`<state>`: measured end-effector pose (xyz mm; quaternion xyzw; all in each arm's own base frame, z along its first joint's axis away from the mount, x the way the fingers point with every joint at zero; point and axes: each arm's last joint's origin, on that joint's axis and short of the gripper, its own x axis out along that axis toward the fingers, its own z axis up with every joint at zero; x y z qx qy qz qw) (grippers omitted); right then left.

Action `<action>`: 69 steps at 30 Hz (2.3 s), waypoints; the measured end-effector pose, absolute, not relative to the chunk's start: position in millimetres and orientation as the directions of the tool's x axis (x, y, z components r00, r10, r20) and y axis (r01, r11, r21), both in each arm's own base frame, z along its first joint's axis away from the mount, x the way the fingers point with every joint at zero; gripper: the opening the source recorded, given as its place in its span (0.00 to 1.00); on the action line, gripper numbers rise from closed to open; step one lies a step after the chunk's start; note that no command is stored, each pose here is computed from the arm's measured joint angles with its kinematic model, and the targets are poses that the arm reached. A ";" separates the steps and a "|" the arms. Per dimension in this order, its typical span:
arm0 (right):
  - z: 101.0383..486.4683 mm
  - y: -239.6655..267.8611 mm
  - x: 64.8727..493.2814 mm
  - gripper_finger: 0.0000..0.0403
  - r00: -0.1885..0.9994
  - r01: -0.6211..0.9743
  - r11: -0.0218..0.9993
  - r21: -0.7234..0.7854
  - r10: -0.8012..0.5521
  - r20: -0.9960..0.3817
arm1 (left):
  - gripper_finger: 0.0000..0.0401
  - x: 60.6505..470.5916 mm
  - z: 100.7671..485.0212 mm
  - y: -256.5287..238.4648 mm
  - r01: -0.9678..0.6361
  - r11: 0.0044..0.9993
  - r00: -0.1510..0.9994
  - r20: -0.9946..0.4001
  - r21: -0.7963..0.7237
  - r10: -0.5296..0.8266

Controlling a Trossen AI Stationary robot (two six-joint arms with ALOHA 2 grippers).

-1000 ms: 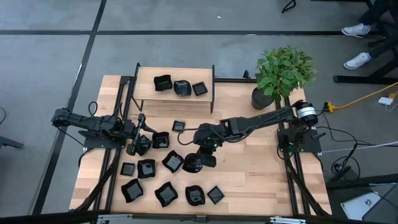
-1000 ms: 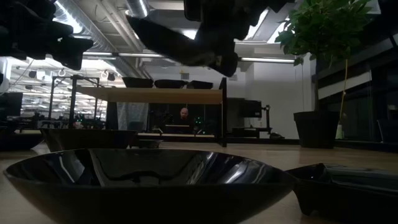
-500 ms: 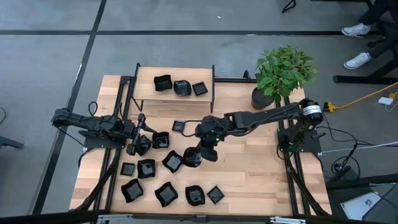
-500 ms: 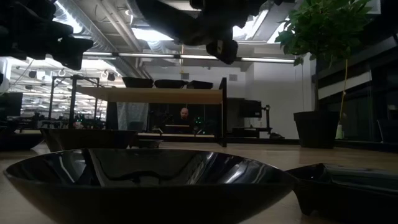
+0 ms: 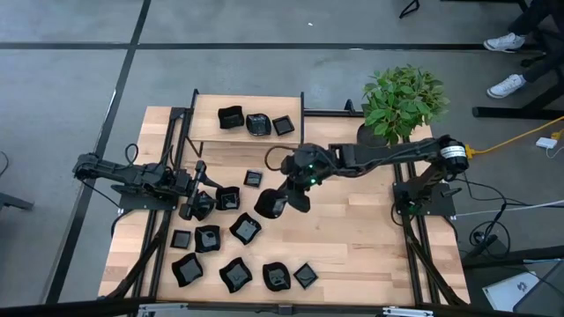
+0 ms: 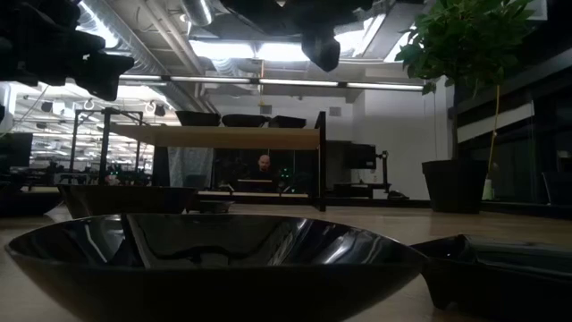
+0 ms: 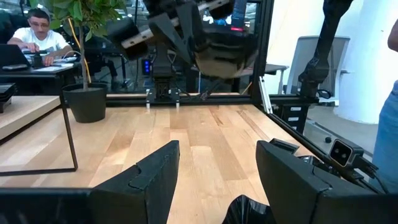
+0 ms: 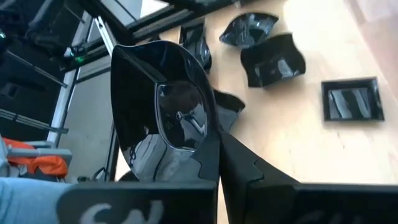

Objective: Pick & Place Mini shaped plates
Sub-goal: Stack the leaf shaped plate on top of the leaf shaped plates on the shelf

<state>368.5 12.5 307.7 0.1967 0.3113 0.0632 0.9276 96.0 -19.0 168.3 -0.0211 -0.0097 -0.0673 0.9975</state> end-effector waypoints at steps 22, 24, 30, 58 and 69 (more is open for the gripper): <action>319.7 -64.9 368.7 0.01 0.896 0.143 0.883 0.447 0.077 -0.438 | 0.52 96.0 168.3 -19.0 0.135 0.990 0.991 0.022 -0.041 -0.134; 321.4 -74.0 368.1 0.01 0.906 0.178 0.877 0.447 0.032 -0.422 | 0.52 96.0 168.3 -19.0 0.135 0.990 0.991 0.022 -0.041 -0.134; 324.6 -99.1 363.9 0.01 0.918 0.260 0.849 0.460 -0.068 -0.392 | 0.52 96.0 168.3 -19.0 0.135 0.990 0.991 0.022 -0.041 -0.134; 331.1 -146.5 394.4 0.01 0.809 0.525 0.778 0.345 -0.331 -0.485 | 0.52 95.9 168.3 -19.0 0.135 0.990 0.991 0.023 -0.041 -0.134; 317.2 -161.5 404.7 0.01 0.748 0.591 0.728 0.348 -0.334 -0.573 | 0.52 96.0 168.3 -18.9 0.134 0.990 0.991 0.022 -0.041 -0.133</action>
